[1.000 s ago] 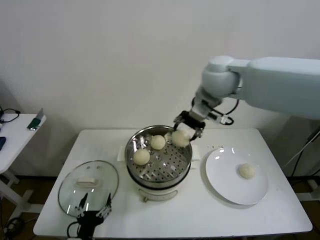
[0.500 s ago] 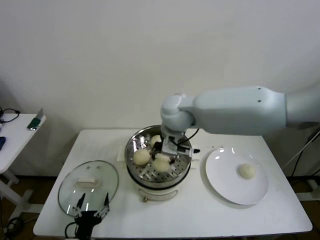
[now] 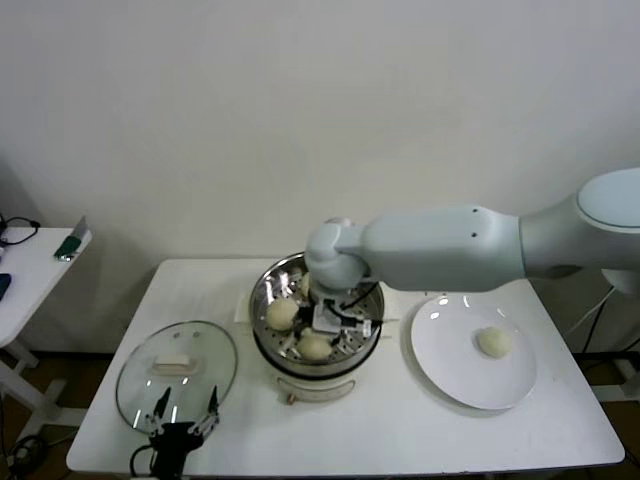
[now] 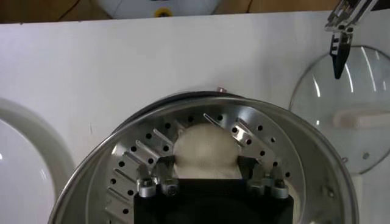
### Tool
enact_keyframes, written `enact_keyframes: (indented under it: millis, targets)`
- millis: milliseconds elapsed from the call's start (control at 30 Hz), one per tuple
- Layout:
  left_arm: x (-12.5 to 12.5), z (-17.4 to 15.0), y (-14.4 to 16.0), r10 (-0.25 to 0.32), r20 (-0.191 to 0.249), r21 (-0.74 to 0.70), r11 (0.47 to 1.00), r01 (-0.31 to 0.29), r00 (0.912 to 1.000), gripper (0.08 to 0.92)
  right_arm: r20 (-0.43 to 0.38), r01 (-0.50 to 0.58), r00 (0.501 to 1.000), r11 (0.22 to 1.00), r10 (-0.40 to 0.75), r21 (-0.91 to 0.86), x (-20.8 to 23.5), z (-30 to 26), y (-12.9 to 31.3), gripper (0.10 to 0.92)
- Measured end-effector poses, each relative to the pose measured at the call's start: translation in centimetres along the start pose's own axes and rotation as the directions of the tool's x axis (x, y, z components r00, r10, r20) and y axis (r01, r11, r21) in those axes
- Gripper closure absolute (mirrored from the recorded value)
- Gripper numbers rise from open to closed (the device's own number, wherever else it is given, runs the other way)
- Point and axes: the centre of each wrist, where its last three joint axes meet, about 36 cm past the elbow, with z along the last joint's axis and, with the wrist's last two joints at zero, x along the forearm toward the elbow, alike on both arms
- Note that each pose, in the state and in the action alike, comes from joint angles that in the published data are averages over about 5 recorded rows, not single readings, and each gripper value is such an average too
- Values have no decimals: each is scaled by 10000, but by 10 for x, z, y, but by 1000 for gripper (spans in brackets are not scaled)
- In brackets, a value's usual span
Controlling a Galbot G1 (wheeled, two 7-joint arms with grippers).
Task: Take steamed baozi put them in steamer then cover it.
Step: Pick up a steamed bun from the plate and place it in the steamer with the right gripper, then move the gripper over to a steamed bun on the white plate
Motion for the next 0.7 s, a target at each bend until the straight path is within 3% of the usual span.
enact_keyframes:
  millis: [133,400,567,700]
  targets:
    - [0,0,-1,16,-7,-7,10000,-16,10000,177,-71,-167,9998,9998,166,-126,6,8,1,205]
    - [1,0,-2,39,-8,-25,10000,-39,10000,177,-289,-96,9996,9884,52,-1516,47,46,29,199]
    - [0,0,-1,58,10,-38,10000,-58,10000,177,-275,31,9995,9327,-139,-3605,84,83,80,200]
    - [-3,0,-3,102,38,-21,9999,-102,9999,177,-316,9,9993,8333,-221,-5528,105,112,143,200]
